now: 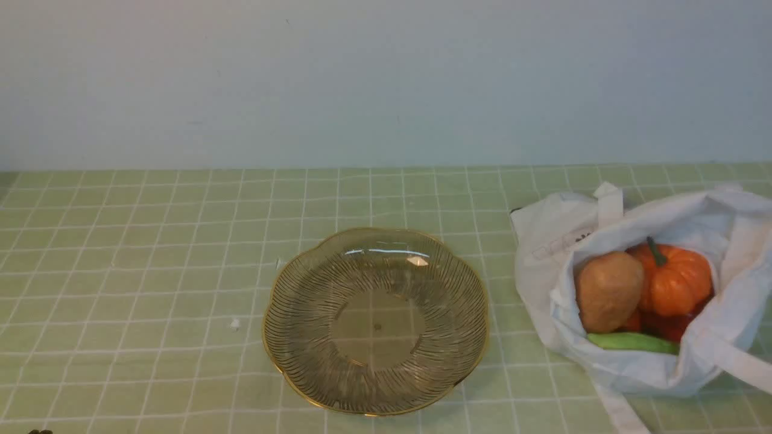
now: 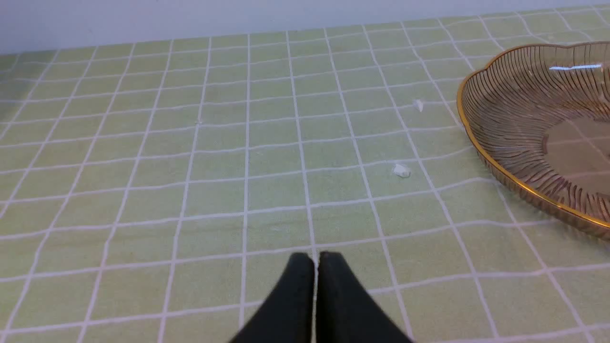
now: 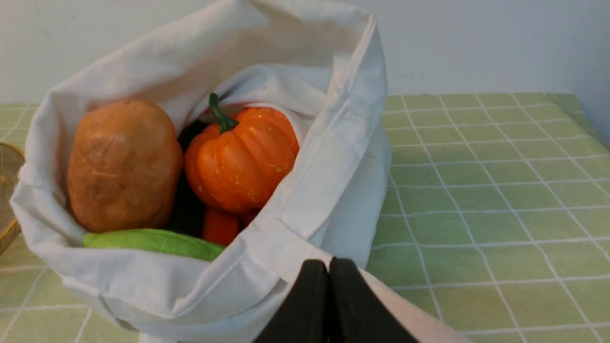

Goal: Take vegetables from bag on green coffee tablecloth place on plate.
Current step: 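Reach into the bag and grasp the item inside with the right gripper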

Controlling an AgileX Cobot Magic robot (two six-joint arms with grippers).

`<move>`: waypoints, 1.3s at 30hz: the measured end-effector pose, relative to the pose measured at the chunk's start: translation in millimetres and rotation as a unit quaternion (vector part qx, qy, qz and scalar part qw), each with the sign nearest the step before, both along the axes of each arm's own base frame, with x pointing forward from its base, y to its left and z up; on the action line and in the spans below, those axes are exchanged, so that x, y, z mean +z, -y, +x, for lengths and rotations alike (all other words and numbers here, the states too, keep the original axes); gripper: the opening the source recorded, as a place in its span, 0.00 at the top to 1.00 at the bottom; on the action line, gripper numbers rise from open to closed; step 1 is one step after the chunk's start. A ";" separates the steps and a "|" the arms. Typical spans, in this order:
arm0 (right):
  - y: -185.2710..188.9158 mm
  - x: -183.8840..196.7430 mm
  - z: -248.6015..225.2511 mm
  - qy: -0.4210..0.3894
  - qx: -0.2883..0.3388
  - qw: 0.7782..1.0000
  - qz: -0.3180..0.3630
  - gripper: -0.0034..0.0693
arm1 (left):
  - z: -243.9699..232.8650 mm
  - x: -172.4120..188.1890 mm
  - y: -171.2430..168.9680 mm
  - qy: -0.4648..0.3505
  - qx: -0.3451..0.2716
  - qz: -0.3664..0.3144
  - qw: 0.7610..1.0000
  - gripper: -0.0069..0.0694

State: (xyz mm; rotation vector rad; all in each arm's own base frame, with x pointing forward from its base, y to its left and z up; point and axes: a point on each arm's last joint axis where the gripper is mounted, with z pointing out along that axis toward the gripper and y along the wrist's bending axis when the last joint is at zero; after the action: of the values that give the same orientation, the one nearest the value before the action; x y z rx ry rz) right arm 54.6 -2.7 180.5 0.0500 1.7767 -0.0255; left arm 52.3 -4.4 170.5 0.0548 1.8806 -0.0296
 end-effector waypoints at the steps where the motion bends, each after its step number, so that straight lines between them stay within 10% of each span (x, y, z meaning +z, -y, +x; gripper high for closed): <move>1: 0.0 0.0 0.0 0.000 0.000 1.000 0.000 0.97 | 0.0 0.0 0.0 0.000 0.000 0.000 1.000 0.92; 31: 0.0 0.1 0.0 0.001 0.000 1.000 0.000 0.97 | 0.0 0.0 0.0 0.000 0.000 0.000 1.000 0.92; 39: -0.5 23.7 1.9 0.143 -0.012 0.968 0.204 0.97 | 0.0 0.0 0.0 0.000 0.000 0.000 1.000 0.92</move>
State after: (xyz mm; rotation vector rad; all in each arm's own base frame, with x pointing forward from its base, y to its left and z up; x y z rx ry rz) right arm 56.5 -2.2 204.1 0.3554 1.4677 0.3178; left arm 52.3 -4.4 170.5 0.0548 1.8806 -0.0296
